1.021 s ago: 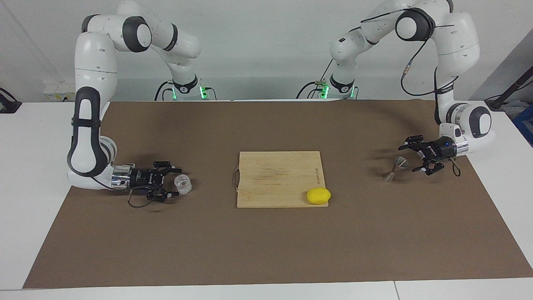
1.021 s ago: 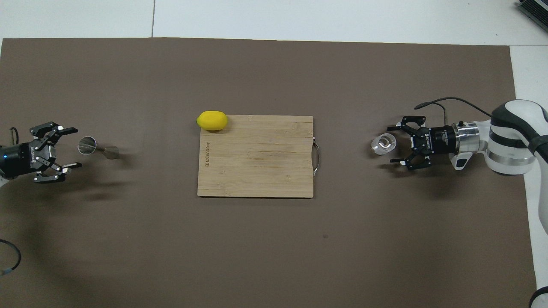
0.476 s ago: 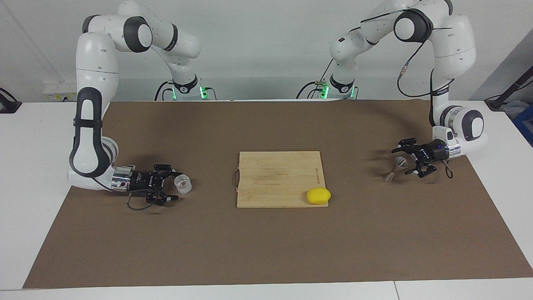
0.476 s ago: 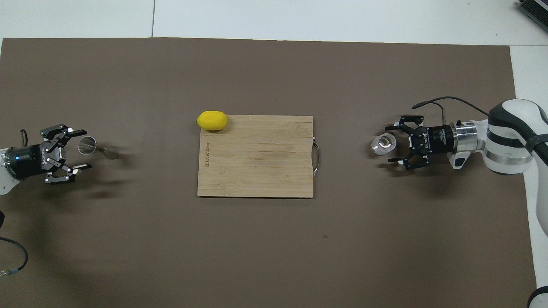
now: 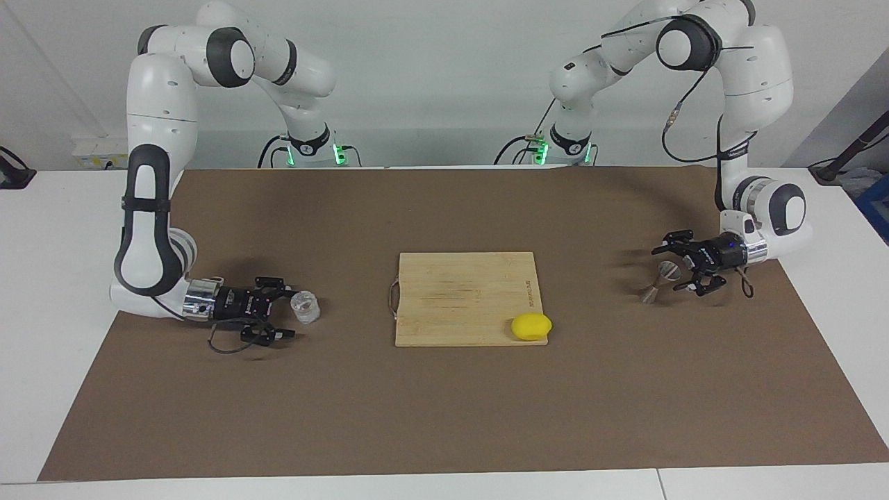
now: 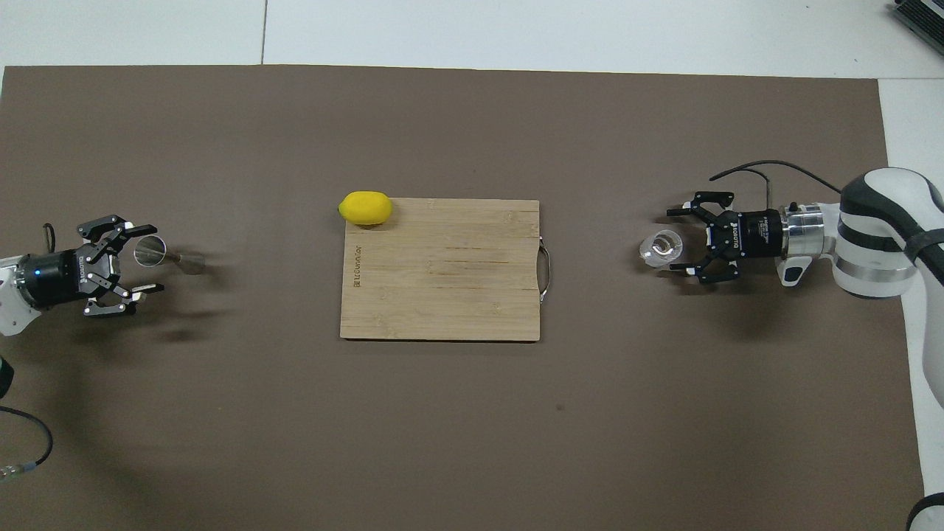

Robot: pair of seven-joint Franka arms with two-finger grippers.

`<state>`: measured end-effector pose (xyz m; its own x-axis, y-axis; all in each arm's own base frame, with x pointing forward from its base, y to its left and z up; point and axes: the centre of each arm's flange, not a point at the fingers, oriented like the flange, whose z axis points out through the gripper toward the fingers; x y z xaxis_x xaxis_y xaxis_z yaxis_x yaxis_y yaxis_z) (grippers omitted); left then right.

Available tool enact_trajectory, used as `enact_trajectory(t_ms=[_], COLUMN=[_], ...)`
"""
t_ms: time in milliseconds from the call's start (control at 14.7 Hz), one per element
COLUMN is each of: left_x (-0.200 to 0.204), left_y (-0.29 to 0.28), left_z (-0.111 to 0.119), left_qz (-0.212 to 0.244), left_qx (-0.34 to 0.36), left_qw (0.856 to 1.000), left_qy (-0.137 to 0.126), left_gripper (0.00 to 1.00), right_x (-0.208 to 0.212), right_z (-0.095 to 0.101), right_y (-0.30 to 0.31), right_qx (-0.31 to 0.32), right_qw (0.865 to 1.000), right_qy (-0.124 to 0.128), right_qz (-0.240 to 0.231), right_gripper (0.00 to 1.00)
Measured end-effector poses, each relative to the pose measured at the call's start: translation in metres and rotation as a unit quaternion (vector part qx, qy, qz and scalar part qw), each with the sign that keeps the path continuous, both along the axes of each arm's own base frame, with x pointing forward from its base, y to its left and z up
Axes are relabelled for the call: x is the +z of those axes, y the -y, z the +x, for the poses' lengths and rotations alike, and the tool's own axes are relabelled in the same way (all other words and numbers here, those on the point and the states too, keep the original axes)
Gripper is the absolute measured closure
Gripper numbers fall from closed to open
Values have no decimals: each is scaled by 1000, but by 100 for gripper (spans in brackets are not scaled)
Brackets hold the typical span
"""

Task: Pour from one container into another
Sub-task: 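Close the right gripper around the clear glass cup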

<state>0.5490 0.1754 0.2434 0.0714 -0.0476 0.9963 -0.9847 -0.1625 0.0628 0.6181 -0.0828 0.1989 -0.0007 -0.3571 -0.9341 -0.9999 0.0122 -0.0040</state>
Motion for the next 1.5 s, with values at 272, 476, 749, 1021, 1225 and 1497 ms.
enact_trajectory(t_ms=[272, 476, 749, 1021, 1225, 1497], left_x=[1, 1, 2, 2, 2, 2], left_y=[1, -1, -3, -3, -4, -4], left_z=[-1, -2, -3, -3, -3, -3], left_qz=[-6, -7, -7, -7, -7, -7], left_qx=[-4, -3, -2, -1, -1, 0], left_qw=[1000, 1000, 1000, 1000, 1000, 1000], left_qy=[1, 1, 1, 1, 1, 2], left_gripper=[0, 0, 2, 11, 16, 38], right_x=[2, 2, 3, 3, 3, 3], right_z=[1, 1, 2, 3, 4, 4], right_y=[-4, -6, -10, -15, -26, -27], right_qx=[1, 2, -12, -9, 2, 6], right_qw=[1000, 1000, 999, 999, 999, 999], right_qy=[-3, -6, -48, -52, -45, -41], right_qz=[1, 2, 3, 3, 2, 1], right_gripper=[0, 0, 0, 0, 0, 0])
